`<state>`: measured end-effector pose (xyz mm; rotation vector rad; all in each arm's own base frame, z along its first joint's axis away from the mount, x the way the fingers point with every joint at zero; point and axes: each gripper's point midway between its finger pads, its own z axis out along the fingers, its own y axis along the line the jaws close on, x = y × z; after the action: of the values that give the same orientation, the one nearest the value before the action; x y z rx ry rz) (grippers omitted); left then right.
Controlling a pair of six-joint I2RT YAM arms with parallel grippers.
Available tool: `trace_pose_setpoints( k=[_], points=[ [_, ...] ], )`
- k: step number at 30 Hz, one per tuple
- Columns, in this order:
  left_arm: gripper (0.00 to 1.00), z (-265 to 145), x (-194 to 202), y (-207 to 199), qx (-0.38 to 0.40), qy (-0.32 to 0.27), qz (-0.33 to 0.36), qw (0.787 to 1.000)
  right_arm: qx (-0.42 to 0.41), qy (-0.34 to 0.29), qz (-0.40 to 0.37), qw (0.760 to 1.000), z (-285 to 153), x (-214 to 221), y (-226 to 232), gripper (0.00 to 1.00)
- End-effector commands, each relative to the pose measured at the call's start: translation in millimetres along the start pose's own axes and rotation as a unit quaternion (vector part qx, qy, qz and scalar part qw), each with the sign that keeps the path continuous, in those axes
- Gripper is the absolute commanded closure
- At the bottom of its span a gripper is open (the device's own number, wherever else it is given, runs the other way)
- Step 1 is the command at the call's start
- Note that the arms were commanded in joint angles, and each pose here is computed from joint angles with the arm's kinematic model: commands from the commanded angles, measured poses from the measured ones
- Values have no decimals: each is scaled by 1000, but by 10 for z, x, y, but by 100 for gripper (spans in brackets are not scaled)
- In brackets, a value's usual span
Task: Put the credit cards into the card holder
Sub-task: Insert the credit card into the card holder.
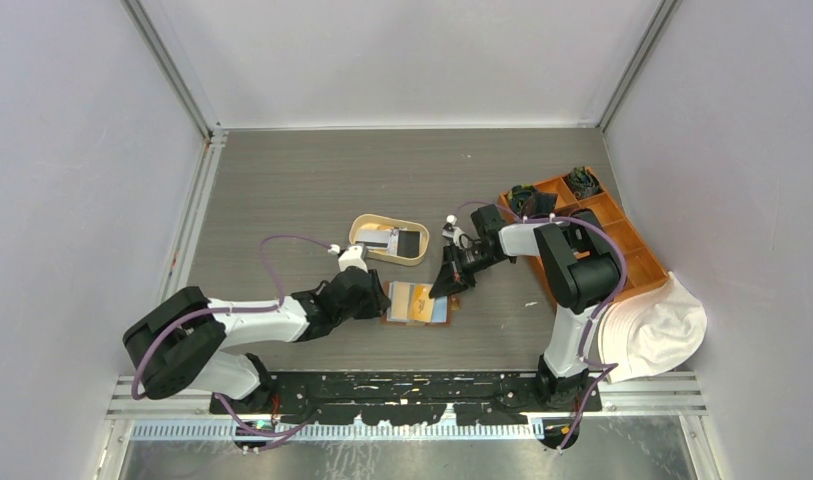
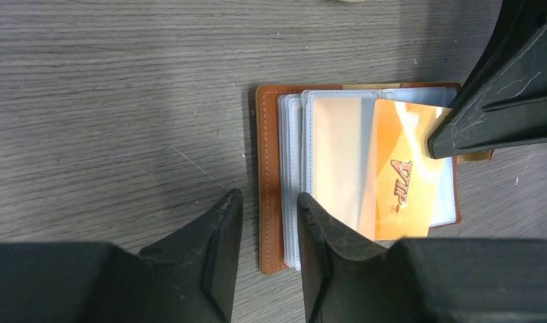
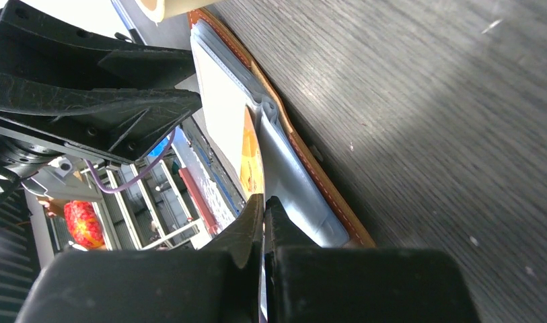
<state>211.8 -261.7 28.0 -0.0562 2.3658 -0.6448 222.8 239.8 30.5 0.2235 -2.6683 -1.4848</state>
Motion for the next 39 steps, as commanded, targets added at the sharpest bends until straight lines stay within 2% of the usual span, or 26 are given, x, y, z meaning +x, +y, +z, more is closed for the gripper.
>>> trace_pose_setpoints(
  k=[1,15,22,28,33,39],
  points=[
    [64,30,55,34,-5,15,16,1000,15,3,4,1000,56,20,-76,99],
    [65,64,111,-63,15,32,12,999,-8,-1,2,1000,146,-104,17,99],
    [64,72,124,-109,24,38,9,999,-7,-5,-3,1000,201,-139,59,96],
    [57,-27,-4,-94,17,14,11,1000,4,-4,-10,1000,187,-138,35,89],
    [49,-246,-185,-46,-1,-11,30,1000,5,-1,-7,1000,192,-135,24,88],
    [46,-495,-245,-213,-38,-35,108,993,8,1,-7,1000,194,-129,9,87]
  ],
)
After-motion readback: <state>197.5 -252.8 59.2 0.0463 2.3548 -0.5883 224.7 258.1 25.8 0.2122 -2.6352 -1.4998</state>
